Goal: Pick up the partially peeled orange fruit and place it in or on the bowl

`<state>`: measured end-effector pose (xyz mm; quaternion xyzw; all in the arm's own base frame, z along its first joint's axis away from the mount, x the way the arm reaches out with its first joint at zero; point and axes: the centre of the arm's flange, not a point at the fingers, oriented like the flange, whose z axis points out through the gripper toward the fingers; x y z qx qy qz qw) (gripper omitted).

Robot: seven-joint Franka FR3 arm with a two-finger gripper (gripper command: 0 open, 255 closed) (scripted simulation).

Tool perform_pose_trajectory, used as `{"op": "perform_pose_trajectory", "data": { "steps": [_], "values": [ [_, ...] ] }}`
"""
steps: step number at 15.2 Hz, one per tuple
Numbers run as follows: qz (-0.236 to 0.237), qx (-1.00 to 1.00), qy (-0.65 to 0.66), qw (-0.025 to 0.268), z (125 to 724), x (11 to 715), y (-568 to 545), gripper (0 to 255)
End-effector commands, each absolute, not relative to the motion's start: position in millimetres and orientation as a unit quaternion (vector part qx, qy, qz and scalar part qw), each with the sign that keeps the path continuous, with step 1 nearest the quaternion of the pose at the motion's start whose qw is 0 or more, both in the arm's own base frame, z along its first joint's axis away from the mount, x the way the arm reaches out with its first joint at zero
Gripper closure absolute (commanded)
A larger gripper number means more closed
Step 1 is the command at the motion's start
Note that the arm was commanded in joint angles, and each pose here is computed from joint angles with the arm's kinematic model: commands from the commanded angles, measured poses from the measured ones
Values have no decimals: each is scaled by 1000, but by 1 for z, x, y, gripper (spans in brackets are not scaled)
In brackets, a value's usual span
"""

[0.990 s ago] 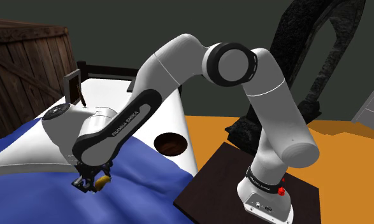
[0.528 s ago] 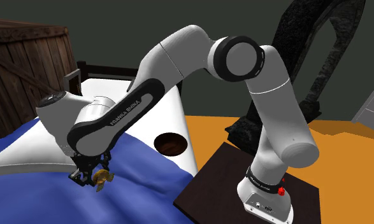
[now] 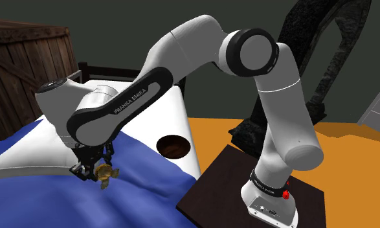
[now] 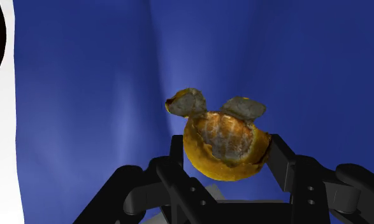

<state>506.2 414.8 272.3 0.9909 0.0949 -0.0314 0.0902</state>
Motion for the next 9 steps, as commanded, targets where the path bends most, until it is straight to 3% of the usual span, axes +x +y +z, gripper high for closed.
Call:
{"op": "perform_pose_trajectory", "data": {
  "steps": [1,9],
  "values": [
    [-32,991,95,90,275,505,395,255],
    [-32,991,95,90,278,492,290,255]
  ]
}}
